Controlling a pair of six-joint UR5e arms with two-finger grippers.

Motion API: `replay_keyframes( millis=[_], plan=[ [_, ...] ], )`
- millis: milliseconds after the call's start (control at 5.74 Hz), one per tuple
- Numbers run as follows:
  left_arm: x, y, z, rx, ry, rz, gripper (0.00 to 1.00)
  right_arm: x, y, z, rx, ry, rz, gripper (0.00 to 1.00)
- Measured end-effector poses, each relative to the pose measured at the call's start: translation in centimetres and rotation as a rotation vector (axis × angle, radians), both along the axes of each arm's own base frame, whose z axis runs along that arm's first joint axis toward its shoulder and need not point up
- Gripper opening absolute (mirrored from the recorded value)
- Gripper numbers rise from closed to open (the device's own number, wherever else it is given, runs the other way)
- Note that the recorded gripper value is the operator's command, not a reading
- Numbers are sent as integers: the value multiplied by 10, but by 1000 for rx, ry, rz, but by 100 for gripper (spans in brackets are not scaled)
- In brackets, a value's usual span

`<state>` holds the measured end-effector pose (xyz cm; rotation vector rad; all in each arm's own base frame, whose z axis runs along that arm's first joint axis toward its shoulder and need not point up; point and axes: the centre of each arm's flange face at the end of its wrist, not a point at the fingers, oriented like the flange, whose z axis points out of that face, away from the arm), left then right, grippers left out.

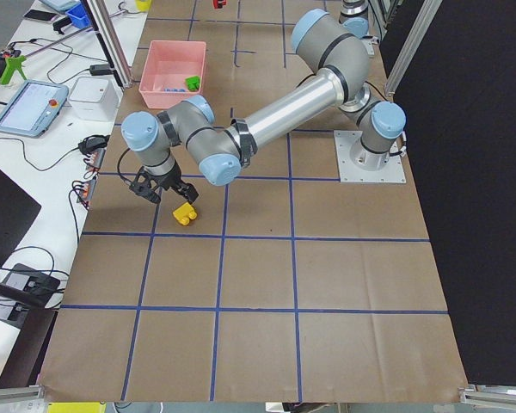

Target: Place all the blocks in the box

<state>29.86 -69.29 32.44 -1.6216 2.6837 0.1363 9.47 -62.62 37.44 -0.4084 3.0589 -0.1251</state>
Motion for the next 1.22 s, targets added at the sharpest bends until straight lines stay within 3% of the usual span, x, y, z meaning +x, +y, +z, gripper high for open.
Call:
replay_keyframes(
  millis=[348, 697, 871, 1220],
  plan=[
    [-7, -10, -48, -32, -22, 27, 99, 126, -55, 17, -135, -110, 124, 4],
    [-16, -5, -91, -56, -31, 32, 99, 232, -128, 5, -310, -165, 215, 47],
    [-21, 1, -109, -58, -31, 30, 99, 253, -144, -4, -342, -172, 236, 99],
    [-27, 11, -134, -54, -28, 18, 99, 260, -145, -11, -328, -160, 248, 100]
  ],
)
